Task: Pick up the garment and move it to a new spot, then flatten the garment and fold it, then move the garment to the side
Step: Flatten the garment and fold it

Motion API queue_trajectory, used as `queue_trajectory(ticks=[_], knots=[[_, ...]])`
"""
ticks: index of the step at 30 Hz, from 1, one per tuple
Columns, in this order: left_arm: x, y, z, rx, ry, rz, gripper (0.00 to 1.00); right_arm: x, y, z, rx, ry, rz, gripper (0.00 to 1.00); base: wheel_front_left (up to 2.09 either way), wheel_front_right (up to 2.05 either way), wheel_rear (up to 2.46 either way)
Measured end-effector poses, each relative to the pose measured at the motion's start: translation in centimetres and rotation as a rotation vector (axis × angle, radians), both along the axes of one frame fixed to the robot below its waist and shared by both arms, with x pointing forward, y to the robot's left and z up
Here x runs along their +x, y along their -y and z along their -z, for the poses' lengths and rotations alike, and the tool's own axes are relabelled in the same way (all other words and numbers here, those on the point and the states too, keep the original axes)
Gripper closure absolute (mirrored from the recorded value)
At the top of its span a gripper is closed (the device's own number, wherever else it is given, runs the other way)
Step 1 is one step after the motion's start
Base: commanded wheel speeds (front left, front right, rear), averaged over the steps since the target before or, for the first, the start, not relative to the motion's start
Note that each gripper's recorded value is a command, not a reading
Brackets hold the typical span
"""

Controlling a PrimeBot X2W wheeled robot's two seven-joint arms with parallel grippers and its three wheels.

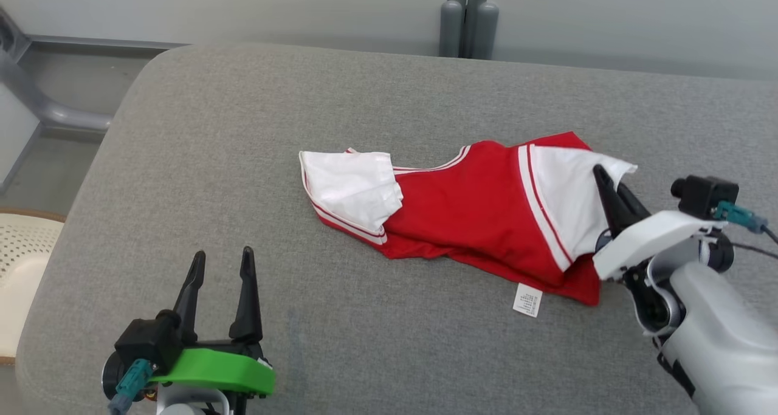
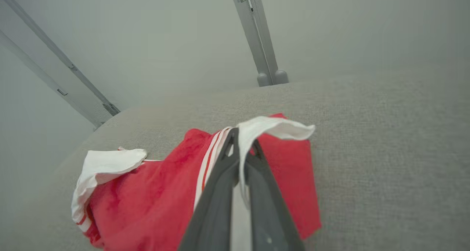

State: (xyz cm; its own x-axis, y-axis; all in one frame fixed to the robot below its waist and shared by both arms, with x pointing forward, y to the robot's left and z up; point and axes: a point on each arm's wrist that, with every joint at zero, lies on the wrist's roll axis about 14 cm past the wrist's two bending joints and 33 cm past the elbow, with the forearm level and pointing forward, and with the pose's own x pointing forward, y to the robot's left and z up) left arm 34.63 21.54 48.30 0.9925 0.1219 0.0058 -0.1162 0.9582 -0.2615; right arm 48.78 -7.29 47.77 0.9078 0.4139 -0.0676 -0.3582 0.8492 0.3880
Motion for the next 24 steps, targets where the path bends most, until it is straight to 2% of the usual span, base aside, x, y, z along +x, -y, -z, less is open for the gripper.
queue_trajectory(ticks=[6,10,14,18,19,20,21,24], knots=[[0.4,0.1,0.1,-0.028,-0.004,-0.001,0.0,5.1,-2.5,-5.0,-0.05,0.123,-0.083,1.0,0.0,0.0,0.0],[0.8,0.2,0.2,-0.045,-0.01,-0.005,0.0,8.7,-4.4,-7.2,-0.095,0.159,-0.126,1.0,0.0,0.0,0.0],[0.9,0.1,0.5,-0.066,-0.023,-0.021,0.0,11.6,-6.0,-7.8,-0.154,0.179,-0.149,1.0,0.0,0.0,0.0],[1.1,-0.3,0.9,-0.067,-0.041,-0.042,0.0,14.0,-7.6,-6.7,-0.234,0.178,-0.173,1.0,0.0,0.0,0.0],[1.1,-0.4,1.1,-0.065,-0.049,-0.046,0.0,14.5,-8.0,-6.0,-0.25,0.165,-0.176,0.84,0.0,0.0,0.0],[1.1,-0.6,1.2,-0.062,-0.055,-0.055,0.0,14.7,-8.5,-5.2,-0.255,0.147,-0.183,0.17,0.0,0.0,0.0],[1.0,-0.8,1.4,-0.059,-0.062,-0.062,0.0,14.8,-9.0,-4.6,-0.258,0.131,-0.191,0.0,0.0,0.0,0.0],[0.7,-1.6,1.9,-0.049,-0.082,-0.091,0.0,14.4,-11.0,-2.2,-0.263,0.07,-0.233,0.0,0.0,0.0,0.0]])
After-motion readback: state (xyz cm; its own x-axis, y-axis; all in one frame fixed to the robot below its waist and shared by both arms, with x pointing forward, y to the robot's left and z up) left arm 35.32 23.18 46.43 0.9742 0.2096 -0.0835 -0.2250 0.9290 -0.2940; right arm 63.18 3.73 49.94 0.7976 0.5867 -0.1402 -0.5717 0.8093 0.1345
